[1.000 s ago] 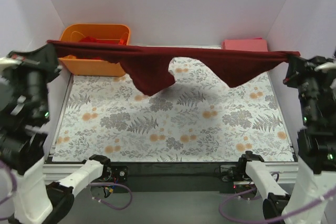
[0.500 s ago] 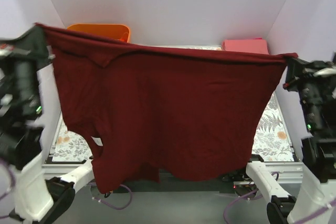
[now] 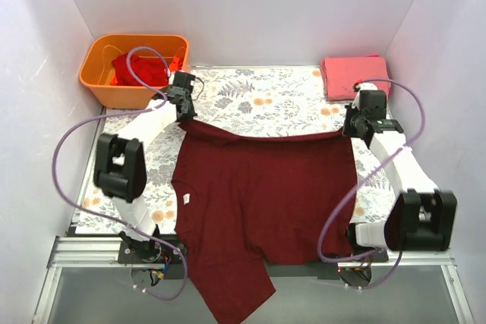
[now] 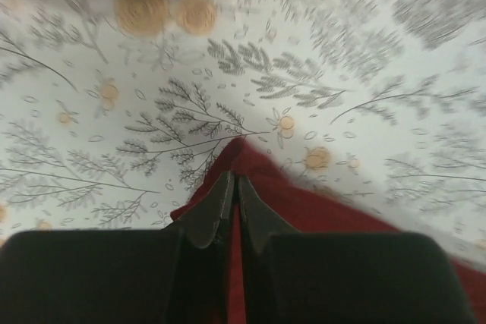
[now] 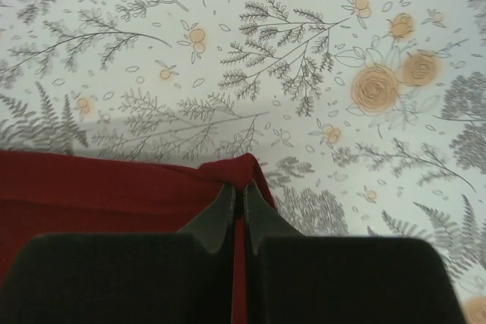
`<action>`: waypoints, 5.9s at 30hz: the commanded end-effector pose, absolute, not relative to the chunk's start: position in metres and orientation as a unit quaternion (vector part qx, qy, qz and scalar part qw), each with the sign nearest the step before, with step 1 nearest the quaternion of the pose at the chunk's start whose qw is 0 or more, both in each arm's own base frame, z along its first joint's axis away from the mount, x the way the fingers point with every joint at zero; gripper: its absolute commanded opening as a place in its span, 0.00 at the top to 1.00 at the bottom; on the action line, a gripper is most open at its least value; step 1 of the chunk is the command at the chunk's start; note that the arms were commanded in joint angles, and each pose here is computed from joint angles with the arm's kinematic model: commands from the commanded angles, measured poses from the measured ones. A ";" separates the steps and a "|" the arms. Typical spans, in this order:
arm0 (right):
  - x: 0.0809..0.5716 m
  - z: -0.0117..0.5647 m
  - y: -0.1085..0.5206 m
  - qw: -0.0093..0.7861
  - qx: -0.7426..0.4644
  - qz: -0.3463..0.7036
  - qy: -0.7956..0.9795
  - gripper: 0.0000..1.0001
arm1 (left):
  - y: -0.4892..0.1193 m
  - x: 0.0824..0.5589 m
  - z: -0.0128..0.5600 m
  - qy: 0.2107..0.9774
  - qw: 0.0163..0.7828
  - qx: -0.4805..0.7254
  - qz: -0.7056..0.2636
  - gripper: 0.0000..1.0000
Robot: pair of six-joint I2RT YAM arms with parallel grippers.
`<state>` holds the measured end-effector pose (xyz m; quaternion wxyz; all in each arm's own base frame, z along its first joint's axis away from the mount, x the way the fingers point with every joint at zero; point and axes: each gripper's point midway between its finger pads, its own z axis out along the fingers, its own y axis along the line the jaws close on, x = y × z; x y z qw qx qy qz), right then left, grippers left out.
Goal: Fold and stack the t-shirts
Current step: Flatten the tshirt out, then fold the tshirt
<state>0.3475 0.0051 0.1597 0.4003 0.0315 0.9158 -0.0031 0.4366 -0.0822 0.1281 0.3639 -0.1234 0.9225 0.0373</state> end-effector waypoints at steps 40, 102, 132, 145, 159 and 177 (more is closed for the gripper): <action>0.425 0.101 -0.028 0.365 0.127 0.071 0.920 0.99 | -0.079 0.437 0.189 0.910 0.332 -0.245 -0.037 1.00; 0.317 0.026 -0.046 0.243 0.198 0.000 0.949 0.99 | -0.111 0.261 0.113 0.946 0.150 -0.251 -0.139 1.00; 0.321 0.016 -0.053 0.229 0.191 -0.019 0.954 0.94 | -0.126 0.229 0.119 0.954 0.133 -0.232 -0.137 1.00; 0.317 0.011 -0.056 0.222 0.191 -0.027 0.956 0.91 | -0.133 0.215 0.106 0.954 0.119 -0.236 -0.145 1.00; 0.326 0.037 -0.052 0.257 0.188 -0.014 0.948 0.55 | -0.133 0.258 0.126 0.948 0.173 -0.234 -0.126 0.98; 0.345 0.114 0.053 0.368 0.007 0.030 0.929 0.39 | -0.146 0.401 0.090 0.954 0.228 -0.193 -0.034 0.98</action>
